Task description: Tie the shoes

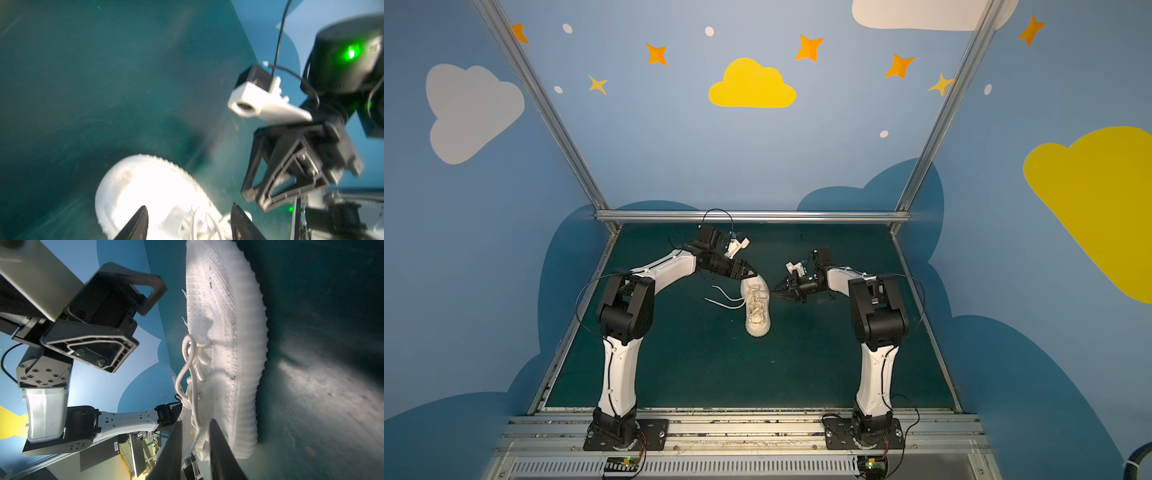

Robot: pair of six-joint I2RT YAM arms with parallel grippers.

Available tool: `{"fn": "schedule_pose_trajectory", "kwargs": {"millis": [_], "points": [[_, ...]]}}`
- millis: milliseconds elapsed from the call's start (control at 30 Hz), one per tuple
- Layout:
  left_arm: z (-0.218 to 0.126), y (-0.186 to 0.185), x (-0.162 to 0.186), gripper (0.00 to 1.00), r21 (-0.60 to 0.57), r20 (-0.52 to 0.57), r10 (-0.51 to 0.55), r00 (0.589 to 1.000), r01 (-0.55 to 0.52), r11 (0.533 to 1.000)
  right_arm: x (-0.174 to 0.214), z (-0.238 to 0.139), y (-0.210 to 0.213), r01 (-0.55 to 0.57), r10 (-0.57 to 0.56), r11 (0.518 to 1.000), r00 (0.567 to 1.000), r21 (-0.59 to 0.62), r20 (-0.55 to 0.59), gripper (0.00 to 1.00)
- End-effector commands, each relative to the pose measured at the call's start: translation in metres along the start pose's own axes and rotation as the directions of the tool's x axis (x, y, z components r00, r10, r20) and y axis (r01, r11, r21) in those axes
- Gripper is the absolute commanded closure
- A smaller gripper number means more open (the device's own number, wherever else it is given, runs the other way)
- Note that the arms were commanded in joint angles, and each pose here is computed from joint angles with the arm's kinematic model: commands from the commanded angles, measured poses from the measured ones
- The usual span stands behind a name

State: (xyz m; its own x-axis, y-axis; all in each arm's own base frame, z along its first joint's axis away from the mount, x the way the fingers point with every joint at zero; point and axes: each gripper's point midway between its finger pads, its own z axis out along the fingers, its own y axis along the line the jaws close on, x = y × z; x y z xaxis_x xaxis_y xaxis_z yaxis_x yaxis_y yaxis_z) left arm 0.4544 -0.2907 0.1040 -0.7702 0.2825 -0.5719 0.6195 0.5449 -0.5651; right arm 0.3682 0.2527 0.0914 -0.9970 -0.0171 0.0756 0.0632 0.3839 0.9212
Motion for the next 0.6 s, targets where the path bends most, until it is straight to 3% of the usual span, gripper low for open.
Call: {"fn": "schedule_pose_trajectory", "kwargs": {"millis": [0,133,367,567], "points": [[-0.033,-0.016,0.009,0.37,-0.026,-0.078,0.21,0.975,-0.212,0.977,0.005,-0.011,0.016,0.035,-0.035,0.999,0.999,-0.022,0.003,0.76],[-0.047,-0.009,0.031,0.37,-0.039,-0.169,0.273,0.947,-0.283,0.958,0.005,-0.013,0.016,0.037,-0.037,0.999,0.999,-0.023,0.006,0.78],[-0.047,-0.009,0.053,0.38,0.011,-0.175,0.374,0.911,-0.378,0.926,0.006,-0.013,0.017,0.037,-0.037,0.999,0.999,-0.028,0.004,0.78],[-0.04,0.001,0.071,0.46,0.025,-0.213,0.481,0.851,-0.487,0.873,0.007,-0.014,0.016,0.03,-0.03,0.999,1.0,-0.035,-0.001,0.78]]}}
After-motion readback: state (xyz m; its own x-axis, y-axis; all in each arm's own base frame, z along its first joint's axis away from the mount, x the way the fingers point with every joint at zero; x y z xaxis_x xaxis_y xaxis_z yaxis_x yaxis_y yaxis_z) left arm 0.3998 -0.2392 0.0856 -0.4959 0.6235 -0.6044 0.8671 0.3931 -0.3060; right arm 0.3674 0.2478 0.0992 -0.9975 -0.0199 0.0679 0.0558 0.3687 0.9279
